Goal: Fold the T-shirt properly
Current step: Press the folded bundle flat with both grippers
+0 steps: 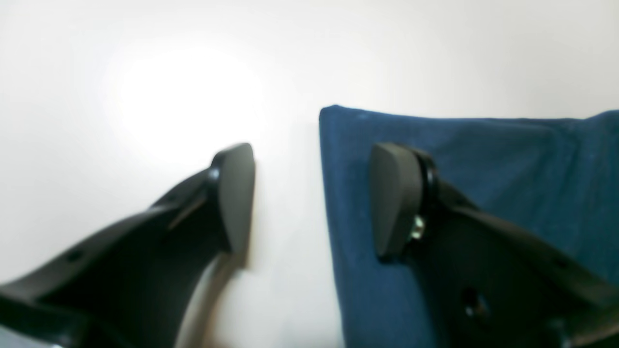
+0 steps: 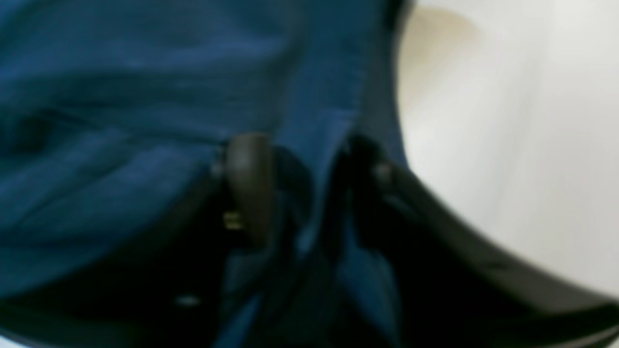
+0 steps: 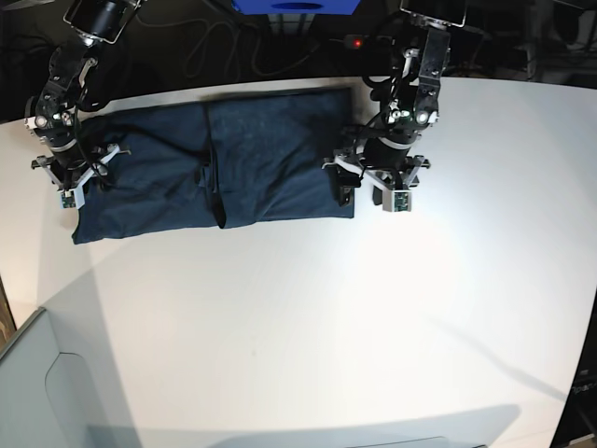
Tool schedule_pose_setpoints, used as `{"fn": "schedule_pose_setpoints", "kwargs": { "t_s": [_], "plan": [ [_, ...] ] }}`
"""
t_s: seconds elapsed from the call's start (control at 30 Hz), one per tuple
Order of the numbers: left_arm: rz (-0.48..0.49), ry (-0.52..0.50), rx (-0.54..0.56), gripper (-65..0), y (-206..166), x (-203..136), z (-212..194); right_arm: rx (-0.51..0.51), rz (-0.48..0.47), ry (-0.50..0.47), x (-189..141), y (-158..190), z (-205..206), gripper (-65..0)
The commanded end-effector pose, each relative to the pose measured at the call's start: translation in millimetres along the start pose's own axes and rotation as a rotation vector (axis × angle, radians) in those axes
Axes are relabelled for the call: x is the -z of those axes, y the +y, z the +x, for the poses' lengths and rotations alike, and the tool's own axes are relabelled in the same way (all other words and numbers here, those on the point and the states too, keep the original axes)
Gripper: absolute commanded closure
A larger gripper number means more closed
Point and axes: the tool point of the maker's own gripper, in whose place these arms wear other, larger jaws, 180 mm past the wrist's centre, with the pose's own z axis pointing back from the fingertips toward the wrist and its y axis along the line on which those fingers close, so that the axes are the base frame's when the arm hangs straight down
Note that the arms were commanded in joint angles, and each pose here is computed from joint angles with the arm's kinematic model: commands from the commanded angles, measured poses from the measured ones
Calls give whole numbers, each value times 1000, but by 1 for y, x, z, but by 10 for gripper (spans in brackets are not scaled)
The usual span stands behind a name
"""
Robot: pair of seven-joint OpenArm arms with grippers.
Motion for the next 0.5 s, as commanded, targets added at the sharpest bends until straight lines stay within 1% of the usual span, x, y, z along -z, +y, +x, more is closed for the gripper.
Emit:
{"fn": "schedule_pose_setpoints", "kwargs": {
  "t_s": [0.0, 0.1, 0.13, 0.23, 0.4, 0.47],
  "plan": [
    [-4, -35, 3, -363, 1, -1, 11, -29, 12, 25, -2, 0, -3, -133],
    [-3, -41, 12, -363, 4, -3, 13, -16, 22, 36, 1, 4, -8, -19],
    [-2, -42, 13, -363, 5, -3, 14, -17, 23, 37, 1, 4, -9, 0],
    [0, -42, 15, -363, 6, -4, 14, -22, 23, 32, 0, 4, -7, -3],
    [0, -39, 15, -363, 7, -4, 12, -55, -10, -26, -10, -2, 17, -2],
    [0, -39, 15, -363, 7, -4, 12, -58, -17, -34, -11, -3, 20, -6]
  ]
}}
